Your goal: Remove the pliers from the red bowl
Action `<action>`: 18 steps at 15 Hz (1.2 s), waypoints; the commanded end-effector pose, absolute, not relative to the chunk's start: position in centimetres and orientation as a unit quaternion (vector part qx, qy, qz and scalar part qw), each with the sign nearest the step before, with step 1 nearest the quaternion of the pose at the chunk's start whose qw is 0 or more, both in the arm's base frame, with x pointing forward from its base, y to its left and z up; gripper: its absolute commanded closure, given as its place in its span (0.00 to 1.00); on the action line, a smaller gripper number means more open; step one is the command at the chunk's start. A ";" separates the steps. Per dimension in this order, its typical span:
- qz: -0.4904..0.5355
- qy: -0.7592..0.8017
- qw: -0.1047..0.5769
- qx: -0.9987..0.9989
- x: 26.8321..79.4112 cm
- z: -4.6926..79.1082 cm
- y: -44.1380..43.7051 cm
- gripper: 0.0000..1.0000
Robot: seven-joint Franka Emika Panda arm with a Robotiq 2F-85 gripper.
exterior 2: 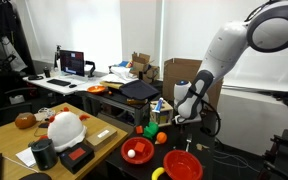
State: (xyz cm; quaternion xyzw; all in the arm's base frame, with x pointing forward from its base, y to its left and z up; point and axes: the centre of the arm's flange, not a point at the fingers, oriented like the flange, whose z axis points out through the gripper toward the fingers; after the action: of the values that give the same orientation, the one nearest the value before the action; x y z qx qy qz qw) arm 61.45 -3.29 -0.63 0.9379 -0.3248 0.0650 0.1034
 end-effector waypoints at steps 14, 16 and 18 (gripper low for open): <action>0.068 -0.177 0.102 0.976 54.0 8.1 1.5 0.00; 0.054 -0.154 0.107 0.981 52.3 10.6 1.6 0.00; 0.038 -0.135 0.108 0.984 50.5 13.2 1.5 0.00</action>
State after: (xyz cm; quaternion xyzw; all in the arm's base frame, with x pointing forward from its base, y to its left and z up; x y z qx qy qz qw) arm 54.78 1.77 7.09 0.9785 -0.1651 0.0669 0.1037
